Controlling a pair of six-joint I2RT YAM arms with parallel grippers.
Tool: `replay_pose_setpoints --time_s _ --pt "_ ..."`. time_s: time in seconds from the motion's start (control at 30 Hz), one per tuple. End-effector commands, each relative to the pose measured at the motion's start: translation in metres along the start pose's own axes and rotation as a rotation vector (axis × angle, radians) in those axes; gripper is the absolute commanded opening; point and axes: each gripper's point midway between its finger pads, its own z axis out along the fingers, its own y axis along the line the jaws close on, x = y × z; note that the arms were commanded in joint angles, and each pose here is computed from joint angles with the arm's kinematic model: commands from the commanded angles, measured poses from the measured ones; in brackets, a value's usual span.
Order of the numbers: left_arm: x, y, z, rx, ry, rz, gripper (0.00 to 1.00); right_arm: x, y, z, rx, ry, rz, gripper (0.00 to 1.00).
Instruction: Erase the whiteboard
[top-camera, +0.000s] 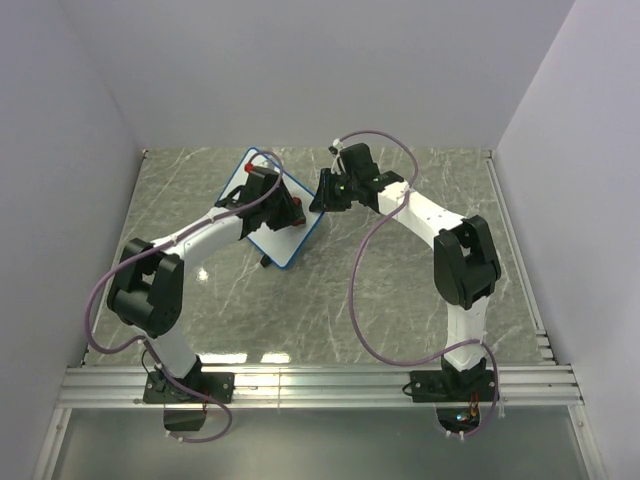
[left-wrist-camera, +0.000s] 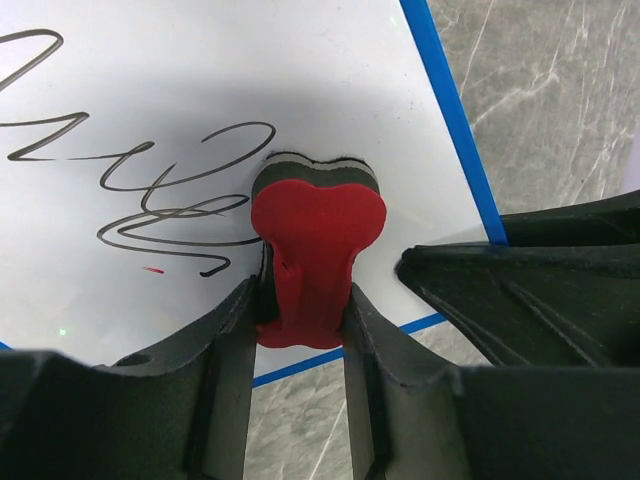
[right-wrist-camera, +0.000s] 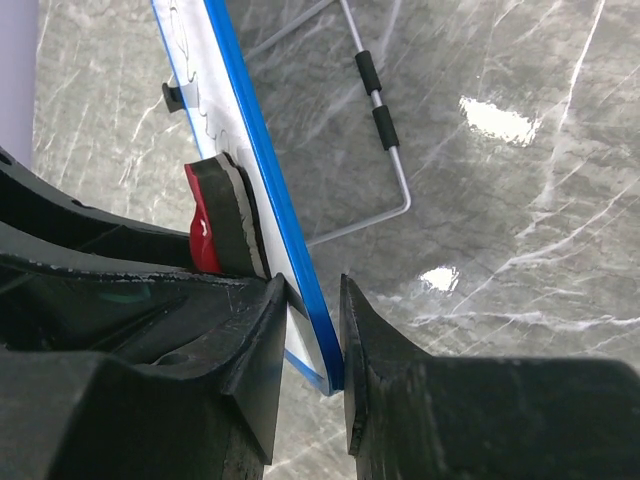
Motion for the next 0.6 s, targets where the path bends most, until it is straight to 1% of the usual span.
replay_pose_setpoints --time_s 0.0,0.03,0.1,0.2,0.23,0.33,0.37,0.57 --pt "-0.007 0.019 0.028 -0.042 -0.023 -0.001 0.00 0.081 0.017 0.001 0.015 0.242 0.030 0.00" --pt "0.000 0.032 0.030 -0.066 -0.005 -0.010 0.00 0.081 0.018 0.002 0.012 0.242 0.031 0.00" --pt "0.001 0.054 0.031 -0.103 0.001 -0.029 0.00 0.077 0.019 0.002 0.014 0.236 0.029 0.00" --pt "0.017 0.100 0.029 -0.208 0.048 -0.039 0.00 0.073 0.021 0.002 0.014 0.227 0.025 0.00" --pt "0.014 0.112 0.029 -0.251 0.034 -0.040 0.00 0.072 0.022 0.002 0.012 0.223 0.025 0.00" --pt "0.017 0.144 0.028 -0.337 0.063 -0.053 0.00 0.072 0.024 0.002 0.007 0.221 0.029 0.00" --pt "0.020 0.150 0.029 -0.359 0.074 -0.057 0.00 0.071 0.023 0.003 0.009 0.218 0.030 0.00" --pt "0.034 0.163 0.030 -0.391 0.133 -0.068 0.00 0.068 0.023 0.003 0.016 0.213 0.030 0.00"
